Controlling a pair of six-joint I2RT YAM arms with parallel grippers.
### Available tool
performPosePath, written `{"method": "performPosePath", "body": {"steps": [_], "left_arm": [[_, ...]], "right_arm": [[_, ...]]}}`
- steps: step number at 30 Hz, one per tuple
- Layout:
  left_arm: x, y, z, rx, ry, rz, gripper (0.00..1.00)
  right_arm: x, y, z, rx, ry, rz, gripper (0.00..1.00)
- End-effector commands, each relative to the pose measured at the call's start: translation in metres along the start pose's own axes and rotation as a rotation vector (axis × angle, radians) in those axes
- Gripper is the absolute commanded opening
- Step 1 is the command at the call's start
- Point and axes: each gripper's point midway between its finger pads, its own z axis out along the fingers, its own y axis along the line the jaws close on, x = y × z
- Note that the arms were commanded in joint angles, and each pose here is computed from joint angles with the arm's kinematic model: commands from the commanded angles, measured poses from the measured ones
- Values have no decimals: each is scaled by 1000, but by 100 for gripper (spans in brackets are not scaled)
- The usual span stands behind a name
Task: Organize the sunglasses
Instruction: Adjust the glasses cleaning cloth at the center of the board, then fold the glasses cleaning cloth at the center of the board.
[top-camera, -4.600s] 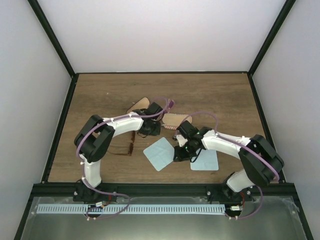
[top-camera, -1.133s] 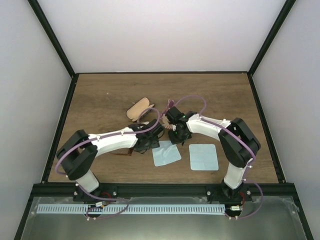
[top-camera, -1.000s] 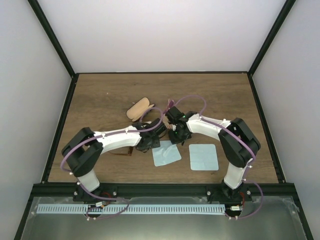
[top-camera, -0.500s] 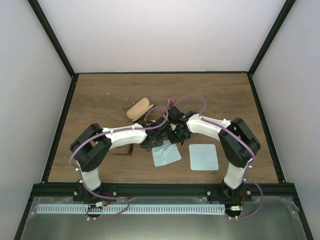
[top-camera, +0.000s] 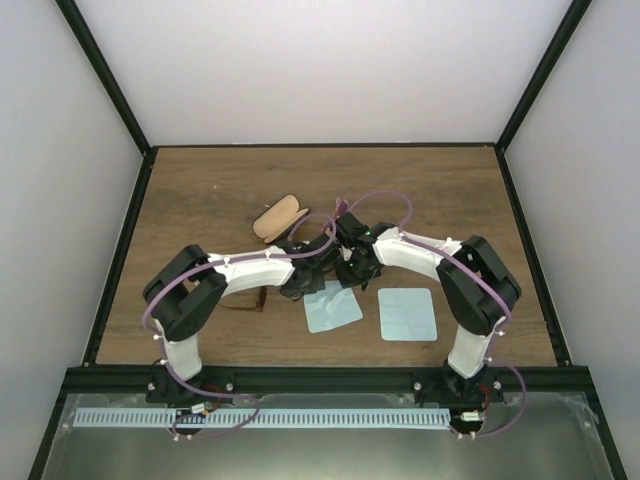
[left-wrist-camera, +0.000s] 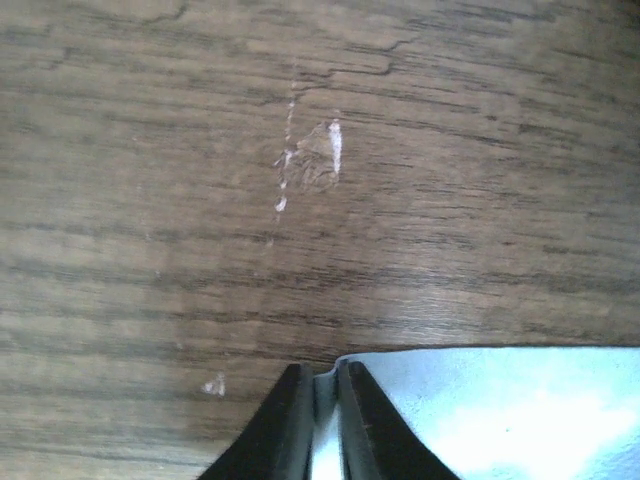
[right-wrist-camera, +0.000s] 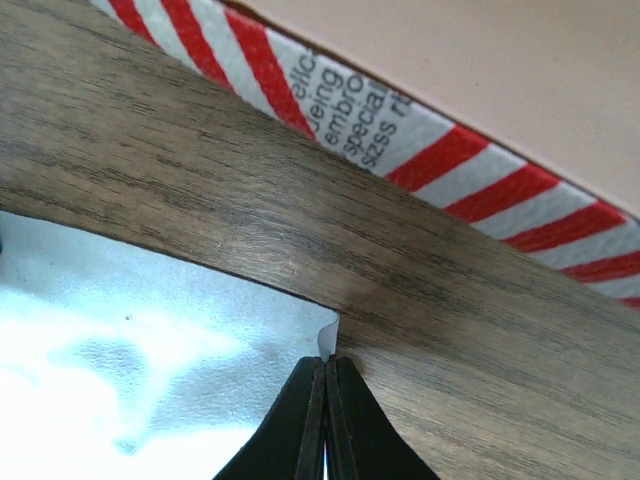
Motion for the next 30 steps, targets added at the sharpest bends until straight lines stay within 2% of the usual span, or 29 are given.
{"method": "performPosePath", "body": {"steps": [1,11,19,30], "left_arm": [[14,14,16,-42,52,12,5],[4,14,4,-51,19,19,4],[-21,12,-32,-17,-99,-5,4],[-25,14,-40,-21,-122,-11,4]], "right_arm": [[-10,4,-7,-16,-37,0,1],[-20,5,-16,-11,-75,1,1],[-40,9,-37,-25,-188,-8,1],[-45,13,-44,-41,-219,-29,1]]}}
